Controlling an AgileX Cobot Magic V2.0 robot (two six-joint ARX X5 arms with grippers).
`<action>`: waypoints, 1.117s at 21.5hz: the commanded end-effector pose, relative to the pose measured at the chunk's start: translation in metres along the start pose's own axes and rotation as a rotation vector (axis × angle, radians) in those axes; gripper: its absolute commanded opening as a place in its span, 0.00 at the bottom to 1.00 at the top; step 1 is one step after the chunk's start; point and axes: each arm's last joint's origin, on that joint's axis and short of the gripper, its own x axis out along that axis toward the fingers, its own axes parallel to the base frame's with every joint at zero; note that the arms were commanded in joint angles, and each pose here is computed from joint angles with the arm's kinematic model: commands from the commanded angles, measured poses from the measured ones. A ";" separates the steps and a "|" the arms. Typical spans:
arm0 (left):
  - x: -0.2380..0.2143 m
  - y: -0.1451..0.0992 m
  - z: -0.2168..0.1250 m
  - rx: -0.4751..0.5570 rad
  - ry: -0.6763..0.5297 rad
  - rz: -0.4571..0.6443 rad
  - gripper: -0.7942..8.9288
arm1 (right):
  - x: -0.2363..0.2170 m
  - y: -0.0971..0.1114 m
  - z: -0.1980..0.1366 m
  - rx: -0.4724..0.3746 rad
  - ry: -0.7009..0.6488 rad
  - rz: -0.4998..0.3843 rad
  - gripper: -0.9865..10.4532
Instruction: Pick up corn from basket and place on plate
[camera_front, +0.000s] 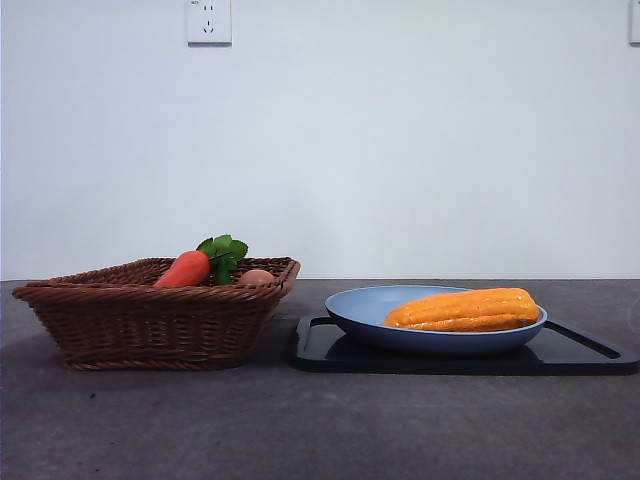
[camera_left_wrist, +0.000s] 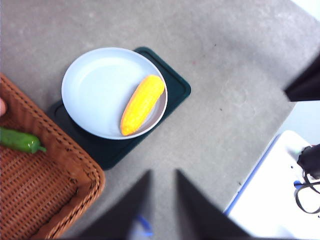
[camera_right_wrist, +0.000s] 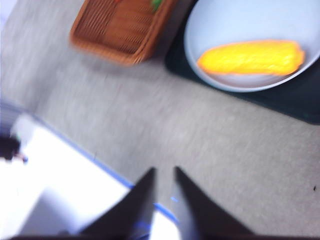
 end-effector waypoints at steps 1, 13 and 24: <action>-0.005 -0.003 0.005 0.011 -0.023 -0.006 0.09 | -0.005 0.004 0.000 -0.061 -0.012 0.001 0.09; -0.005 -0.003 0.006 0.012 -0.040 -0.008 0.09 | -0.005 0.005 0.004 -0.074 -0.047 0.010 0.09; -0.006 -0.001 0.009 0.068 -0.068 0.020 0.09 | -0.005 0.005 0.004 -0.074 -0.047 0.010 0.09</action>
